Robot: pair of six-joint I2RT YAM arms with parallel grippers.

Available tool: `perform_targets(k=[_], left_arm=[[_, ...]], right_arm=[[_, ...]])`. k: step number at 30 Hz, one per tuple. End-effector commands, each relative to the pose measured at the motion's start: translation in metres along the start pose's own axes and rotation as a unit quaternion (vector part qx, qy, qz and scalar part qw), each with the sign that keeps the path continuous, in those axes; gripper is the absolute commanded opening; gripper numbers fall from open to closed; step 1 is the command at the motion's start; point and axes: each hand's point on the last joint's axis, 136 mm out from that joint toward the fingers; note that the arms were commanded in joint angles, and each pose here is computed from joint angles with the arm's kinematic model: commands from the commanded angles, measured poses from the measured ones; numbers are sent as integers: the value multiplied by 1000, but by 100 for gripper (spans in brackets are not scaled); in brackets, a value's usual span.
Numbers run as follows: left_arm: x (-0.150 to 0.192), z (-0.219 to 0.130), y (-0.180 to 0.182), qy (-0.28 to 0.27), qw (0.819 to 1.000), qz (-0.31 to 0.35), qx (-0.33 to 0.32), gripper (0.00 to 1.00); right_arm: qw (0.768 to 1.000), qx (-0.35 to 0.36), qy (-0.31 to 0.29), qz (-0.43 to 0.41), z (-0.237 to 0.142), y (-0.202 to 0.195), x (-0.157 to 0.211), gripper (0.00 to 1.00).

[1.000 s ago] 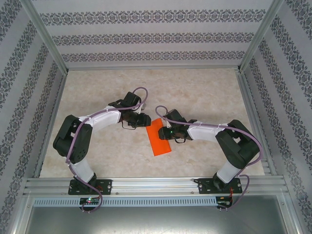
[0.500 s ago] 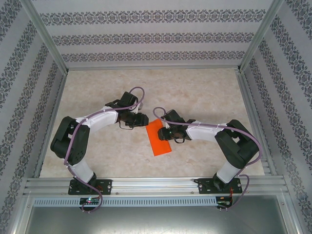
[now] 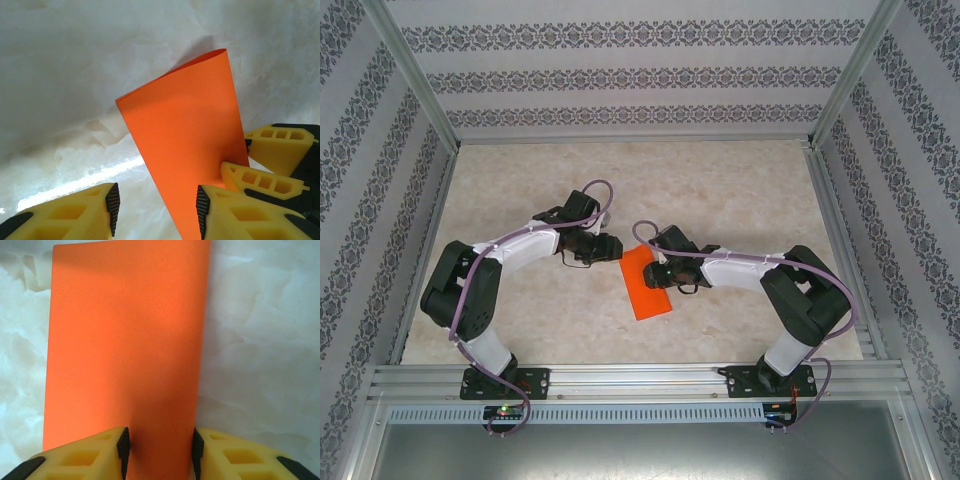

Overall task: Fold a paper plane with a square sheet of paper (pick it up from the middle)
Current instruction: Hold the square sheet of paper at the center of the table.

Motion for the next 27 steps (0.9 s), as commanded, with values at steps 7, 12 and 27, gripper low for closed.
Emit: perform_targets(k=[7,12,27], left_arm=[[-4,3,-7,-7,999,-29,36,48],[-4,7,-7,-7,999,-35,40,47],[0,28,-18,10,998,-40,49,35]], right_arm=[[1000,21,14,6,8,-8,5,40],[1000,15,14,-2,9,-3,5,40],[1000,20,20,-5,13,-4,8,41]])
Point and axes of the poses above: each hand's point on the last joint's axis, 136 mm out from that joint toward the fingers, its own z axis out along the fingers, its own y axis along the line the jaws close on, x = y × z, and after that the axes turned 6 degrees about -z, right-handed
